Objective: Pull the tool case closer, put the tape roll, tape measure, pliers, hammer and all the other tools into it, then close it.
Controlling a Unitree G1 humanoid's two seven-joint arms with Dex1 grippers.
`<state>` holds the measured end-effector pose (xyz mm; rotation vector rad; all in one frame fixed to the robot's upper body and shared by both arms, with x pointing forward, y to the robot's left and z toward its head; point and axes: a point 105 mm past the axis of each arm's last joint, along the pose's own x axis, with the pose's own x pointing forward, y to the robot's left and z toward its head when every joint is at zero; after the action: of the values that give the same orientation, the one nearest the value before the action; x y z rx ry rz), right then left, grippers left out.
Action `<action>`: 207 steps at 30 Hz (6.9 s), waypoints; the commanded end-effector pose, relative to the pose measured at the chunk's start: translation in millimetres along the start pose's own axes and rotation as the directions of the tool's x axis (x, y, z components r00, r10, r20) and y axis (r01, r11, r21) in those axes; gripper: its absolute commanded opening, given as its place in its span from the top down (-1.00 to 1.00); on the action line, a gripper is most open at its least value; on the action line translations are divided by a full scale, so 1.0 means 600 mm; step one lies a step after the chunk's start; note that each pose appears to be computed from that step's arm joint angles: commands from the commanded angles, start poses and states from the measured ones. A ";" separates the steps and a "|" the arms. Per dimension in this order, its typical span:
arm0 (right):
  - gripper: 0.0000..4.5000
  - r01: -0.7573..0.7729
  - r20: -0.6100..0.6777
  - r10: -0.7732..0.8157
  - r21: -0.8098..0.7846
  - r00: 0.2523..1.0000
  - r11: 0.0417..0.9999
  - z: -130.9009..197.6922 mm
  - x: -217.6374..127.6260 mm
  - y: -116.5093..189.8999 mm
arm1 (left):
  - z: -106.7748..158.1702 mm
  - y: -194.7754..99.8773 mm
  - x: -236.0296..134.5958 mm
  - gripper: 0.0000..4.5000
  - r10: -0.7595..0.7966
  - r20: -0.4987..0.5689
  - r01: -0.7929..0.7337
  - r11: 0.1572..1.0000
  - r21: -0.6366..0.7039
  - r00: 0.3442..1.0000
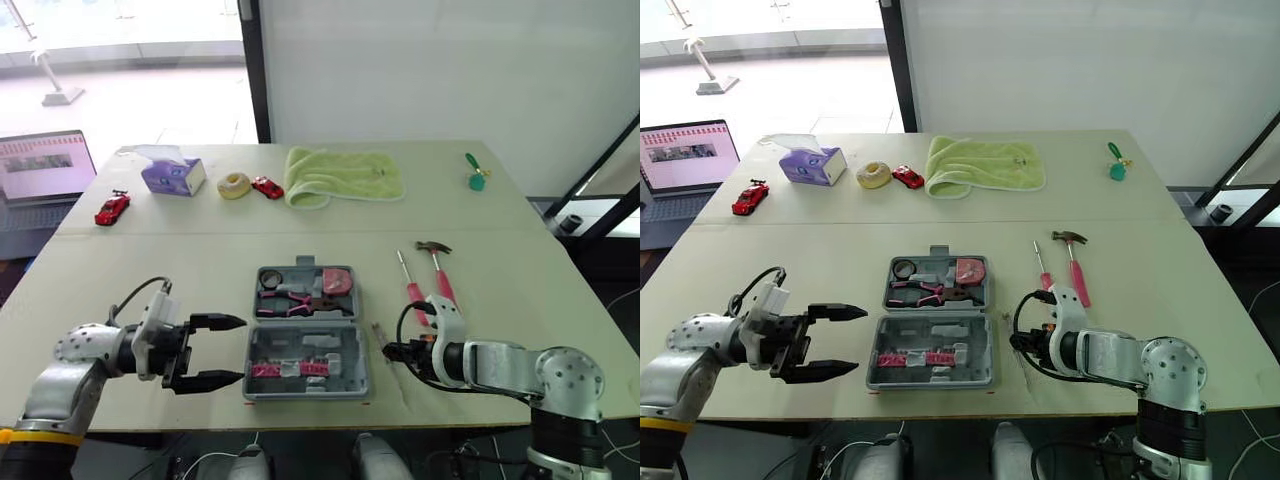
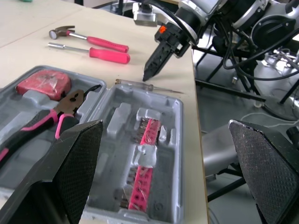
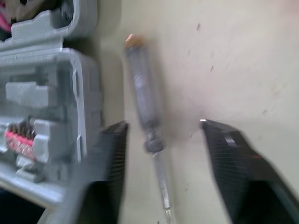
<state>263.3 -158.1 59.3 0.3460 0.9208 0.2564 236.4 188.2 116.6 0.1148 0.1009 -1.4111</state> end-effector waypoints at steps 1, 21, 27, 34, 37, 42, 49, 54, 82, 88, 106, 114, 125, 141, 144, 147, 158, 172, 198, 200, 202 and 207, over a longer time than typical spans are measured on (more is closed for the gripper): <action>-0.97 0.074 0.028 -0.073 -0.045 0.997 0.996 -0.009 -0.013 -0.007 | 0.014 -0.003 -0.004 -1.00 0.001 0.020 -0.001 1.000 0.030 1.000; -0.97 0.287 0.360 -0.087 -0.552 0.929 0.783 -0.043 -0.038 0.061 | 0.030 0.005 0.009 -1.00 -0.037 0.012 0.036 0.999 0.026 0.999; -0.97 0.284 0.378 -0.056 -0.581 0.924 0.762 -0.068 -0.011 0.046 | 0.037 0.006 0.013 -1.00 -0.043 0.011 0.043 0.999 0.030 0.999; -0.97 0.278 0.399 -0.033 -0.575 0.916 0.769 -0.074 0.008 0.043 | 0.041 0.002 0.013 -1.00 -0.043 0.003 0.043 0.999 0.029 0.999; -0.97 0.278 0.409 -0.027 -0.569 0.912 0.774 -0.070 0.016 0.043 | 0.043 0.000 0.013 -1.00 -0.041 0.002 0.041 0.999 0.028 0.999; -0.86 0.283 0.376 -0.073 -0.542 0.924 0.792 -0.090 0.037 0.021 | 0.048 0.000 0.016 -1.00 -0.035 0.005 0.035 0.999 0.030 0.999; 0.49 0.271 0.388 -0.048 -0.546 0.921 0.792 -0.094 0.039 0.036 | 0.048 0.000 0.016 -1.00 -0.031 0.001 0.031 0.999 0.024 1.000; 0.97 0.309 0.413 -0.072 -0.544 0.908 0.780 -0.087 0.034 0.028 | 0.048 0.002 0.017 -1.00 -0.029 0.001 0.029 0.999 0.021 1.000; 0.97 -0.256 -0.242 0.159 -0.964 0.957 0.068 0.064 -0.033 0.279 | 0.036 0.011 -0.021 -1.00 -0.004 -0.112 0.010 0.999 0.048 0.994; 0.97 -0.280 -0.277 0.086 -0.960 0.957 0.022 0.054 0.004 0.302 | 0.039 0.011 -0.026 -1.00 0.025 -0.107 -0.020 0.999 0.042 0.994; 0.97 -0.287 -0.287 0.049 -0.958 0.957 -0.006 0.031 0.067 0.343 | 0.025 0.009 -0.051 -1.00 0.106 -0.112 -0.101 0.994 0.051 0.988; 0.97 -0.283 -0.282 0.040 -0.959 0.959 0.013 0.025 0.073 0.343 | 0.025 0.008 -0.056 -1.00 0.113 -0.121 -0.107 0.993 0.056 0.986; 0.97 -0.273 -0.273 0.015 -0.962 0.962 0.019 0.023 0.094 0.337 | 0.021 0.006 -0.063 -1.00 0.124 -0.124 -0.121 0.992 0.030 0.985; 0.97 -0.270 -0.270 0.025 -0.962 0.963 0.024 0.013 0.115 0.339 | 0.036 0.006 -0.048 -1.00 0.122 -0.108 -0.121 0.993 0.016 0.987; 0.79 -0.265 -0.264 0.030 -0.964 0.964 0.025 0.013 0.116 0.339 | 0.038 0.004 -0.043 -1.00 0.113 -0.110 -0.112 0.994 0.016 0.987; 0.18 -0.261 -0.260 0.043 -0.965 0.965 0.024 0.013 0.113 0.343 | 0.044 0.003 -0.034 -1.00 0.104 -0.105 -0.103 0.995 0.014 0.989; -0.88 -0.247 -0.237 0.114 -0.966 0.965 0.075 0.029 0.097 0.363 | 0.047 0.007 -0.033 -1.00 0.103 -0.101 -0.103 0.995 0.006 0.990; 0.98 -0.241 -0.227 0.124 -0.964 0.966 0.115 0.032 0.112 0.351 | 0.025 0.006 -0.049 -1.00 0.113 -0.107 -0.115 0.993 -0.008 0.988; 0.98 -0.296 -0.297 0.028 -0.930 0.955 0.219 -0.012 0.164 0.267 | -0.014 0.006 -0.082 -1.00 0.106 -0.106 -0.107 0.994 -0.002 0.989; 0.98 -0.292 -0.285 0.066 -0.929 0.956 0.225 -0.005 0.158 0.279 | -0.014 0.006 -0.081 -1.00 0.105 -0.106 -0.106 0.994 -0.002 0.989; 0.98 -0.286 -0.264 0.120 -0.930 0.957 0.233 0.010 0.148 0.298 | -0.014 0.007 -0.081 -1.00 0.104 -0.106 -0.105 0.994 -0.002 0.989; 0.98 -0.130 -0.024 0.392 -0.960 0.920 0.246 0.111 0.068 0.375 | -0.011 0.009 -0.077 -1.00 0.102 -0.100 -0.102 0.995 -0.001 0.990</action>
<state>322.0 44.5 112.0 -0.6869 0.4798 1.0413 234.8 237.6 113.3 0.1729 0.1922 -1.2908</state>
